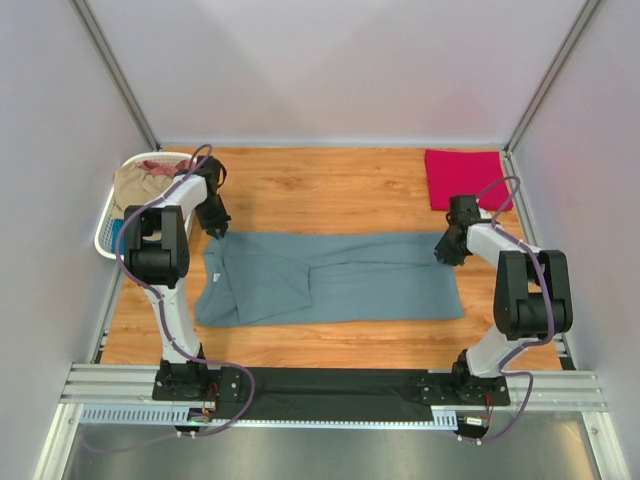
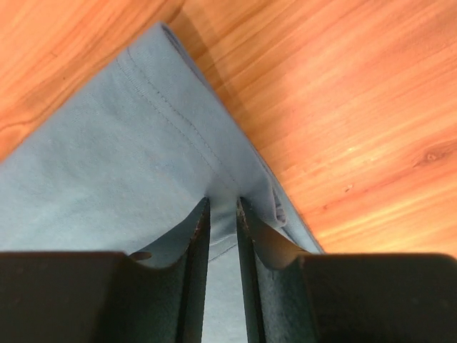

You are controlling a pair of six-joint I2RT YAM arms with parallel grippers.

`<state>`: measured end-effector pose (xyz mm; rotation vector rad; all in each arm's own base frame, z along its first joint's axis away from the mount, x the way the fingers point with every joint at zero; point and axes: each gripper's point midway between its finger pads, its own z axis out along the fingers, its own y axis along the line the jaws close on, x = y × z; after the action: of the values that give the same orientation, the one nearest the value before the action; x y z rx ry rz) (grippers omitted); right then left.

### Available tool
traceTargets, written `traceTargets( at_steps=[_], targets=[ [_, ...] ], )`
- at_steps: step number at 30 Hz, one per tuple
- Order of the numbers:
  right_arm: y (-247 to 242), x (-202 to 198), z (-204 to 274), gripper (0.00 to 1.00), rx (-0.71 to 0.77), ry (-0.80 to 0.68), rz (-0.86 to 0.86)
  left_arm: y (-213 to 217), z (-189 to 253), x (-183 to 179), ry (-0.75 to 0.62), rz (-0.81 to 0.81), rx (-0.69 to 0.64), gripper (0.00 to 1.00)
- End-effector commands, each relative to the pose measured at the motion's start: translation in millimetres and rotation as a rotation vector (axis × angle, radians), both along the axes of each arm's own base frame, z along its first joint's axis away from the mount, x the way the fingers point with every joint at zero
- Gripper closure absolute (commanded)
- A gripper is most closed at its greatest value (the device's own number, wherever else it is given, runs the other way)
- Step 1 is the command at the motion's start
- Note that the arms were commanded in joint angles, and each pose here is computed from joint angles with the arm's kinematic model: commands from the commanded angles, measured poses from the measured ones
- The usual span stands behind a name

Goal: Fold and stack the t-shirts
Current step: Fold the tshirt

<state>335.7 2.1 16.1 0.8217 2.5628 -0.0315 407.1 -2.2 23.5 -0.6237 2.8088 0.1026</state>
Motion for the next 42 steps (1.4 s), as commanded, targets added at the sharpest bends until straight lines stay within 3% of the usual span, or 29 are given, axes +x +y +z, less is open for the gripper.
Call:
traceTargets(
  at_steps=[1, 7, 14, 19, 24, 29, 36, 42],
  targets=[
    [-19.7, -0.9, -17.0, 0.77, -0.001, 0.034, -0.072, 14.4, 3.6, -0.8, 0.009, 0.027, 0.067, 0.75],
    [-34.3, 7.8, -11.9, 0.75, 0.017, 0.012, -0.107, 16.6, 8.5, 1.4, -0.001, 0.029, 0.079, 0.75],
    [-26.7, 28.2, 23.9, 0.7, 0.052, -0.079, -0.048, -15.1, 43.3, 13.2, -0.119, -0.052, -0.029, 0.74],
    [-25.8, 21.0, 39.3, 0.66, 0.06, -0.078, -0.07, -20.4, 73.1, 8.5, -0.131, -0.088, -0.01, 0.73],
    [-27.8, 9.2, 28.3, 0.69, 0.051, -0.044, -0.086, -26.8, 92.3, -4.6, -0.162, -0.102, -0.005, 0.72],
    [-33.6, 7.0, 16.3, 0.76, 0.045, -0.028, -0.113, -46.9, 84.5, -26.1, -0.143, -0.118, -0.058, 0.71],
    [-51.7, -1.7, -6.7, 0.77, 0.047, 0.022, -0.163, -76.3, 42.0, -65.6, -0.09, -0.082, -0.157, 0.71],
    [-54.1, -7.0, 21.1, 0.69, 0.033, -0.022, -0.18, -79.9, 14.1, -74.5, -0.019, -0.059, -0.14, 0.71]
  ],
)
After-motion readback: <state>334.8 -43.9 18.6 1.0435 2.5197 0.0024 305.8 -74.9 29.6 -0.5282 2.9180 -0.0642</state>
